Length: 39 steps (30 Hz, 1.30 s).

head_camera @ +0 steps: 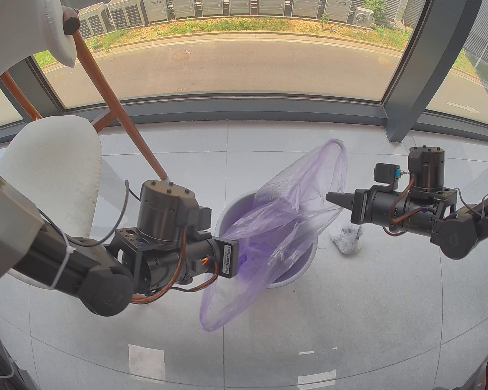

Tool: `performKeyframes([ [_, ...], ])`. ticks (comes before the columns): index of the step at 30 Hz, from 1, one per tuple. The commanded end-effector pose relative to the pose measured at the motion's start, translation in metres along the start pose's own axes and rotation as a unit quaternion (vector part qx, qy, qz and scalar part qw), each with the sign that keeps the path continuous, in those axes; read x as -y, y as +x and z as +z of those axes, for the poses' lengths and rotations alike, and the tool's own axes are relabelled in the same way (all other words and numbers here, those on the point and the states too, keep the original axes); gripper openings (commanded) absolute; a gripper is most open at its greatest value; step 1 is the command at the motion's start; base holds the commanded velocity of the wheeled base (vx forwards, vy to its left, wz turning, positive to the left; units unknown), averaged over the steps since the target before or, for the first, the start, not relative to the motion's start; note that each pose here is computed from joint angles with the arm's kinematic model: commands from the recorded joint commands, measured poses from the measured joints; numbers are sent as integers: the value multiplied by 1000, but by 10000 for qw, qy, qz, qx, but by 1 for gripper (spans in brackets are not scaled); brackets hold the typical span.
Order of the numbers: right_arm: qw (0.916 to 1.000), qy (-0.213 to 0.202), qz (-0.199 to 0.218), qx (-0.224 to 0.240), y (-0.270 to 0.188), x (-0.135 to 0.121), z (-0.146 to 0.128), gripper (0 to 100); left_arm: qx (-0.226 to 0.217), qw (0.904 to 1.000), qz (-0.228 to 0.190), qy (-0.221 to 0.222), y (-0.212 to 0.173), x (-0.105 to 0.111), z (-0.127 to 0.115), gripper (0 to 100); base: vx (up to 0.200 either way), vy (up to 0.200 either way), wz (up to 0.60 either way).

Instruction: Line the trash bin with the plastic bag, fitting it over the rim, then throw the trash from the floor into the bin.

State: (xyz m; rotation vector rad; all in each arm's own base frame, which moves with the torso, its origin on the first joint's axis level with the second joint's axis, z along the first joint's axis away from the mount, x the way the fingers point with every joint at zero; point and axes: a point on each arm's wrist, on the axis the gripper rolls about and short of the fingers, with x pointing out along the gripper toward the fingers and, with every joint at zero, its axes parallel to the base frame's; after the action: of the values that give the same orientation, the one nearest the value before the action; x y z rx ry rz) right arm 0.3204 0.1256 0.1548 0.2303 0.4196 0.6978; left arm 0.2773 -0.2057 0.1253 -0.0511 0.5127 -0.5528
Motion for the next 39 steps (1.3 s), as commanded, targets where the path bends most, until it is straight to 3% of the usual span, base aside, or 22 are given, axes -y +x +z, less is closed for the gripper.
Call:
performKeyframes([
  [1, 10000, 21, 44, -81, -15, -2, -12, 0, 232, 9997, 73, -67, -17, -6, 11, 0, 0, 0, 0],
  [13, 9997, 81, 9, -231, -16, 1, -27, 0, 169, 9995, 284, 0, -16, -2, 4, 0, 200, 0, 0],
  [21, 9999, 75, -18, -154, -6, 7, -21, 0, 282, 9986, 439, -49, -8, -2, 11, 0, 0, 0, 0],
  [28, 10000, 31, -15, 17, 21, 19, -6, 0, 385, 9969, 564, -388, 19, -13, 22, 0, 0, 0, 0],
  [34, 9999, 105, -120, -18, 35, 34, -9, 0, 345, 9921, 639, -1023, 41, -14, 31, 0, 0, 0, 0],
  [39, 9994, 202, -147, -239, 22, 31, -22, 0, 346, 9892, 938, -1072, 51, -23, 34, 0, 0, 0, 0],
])
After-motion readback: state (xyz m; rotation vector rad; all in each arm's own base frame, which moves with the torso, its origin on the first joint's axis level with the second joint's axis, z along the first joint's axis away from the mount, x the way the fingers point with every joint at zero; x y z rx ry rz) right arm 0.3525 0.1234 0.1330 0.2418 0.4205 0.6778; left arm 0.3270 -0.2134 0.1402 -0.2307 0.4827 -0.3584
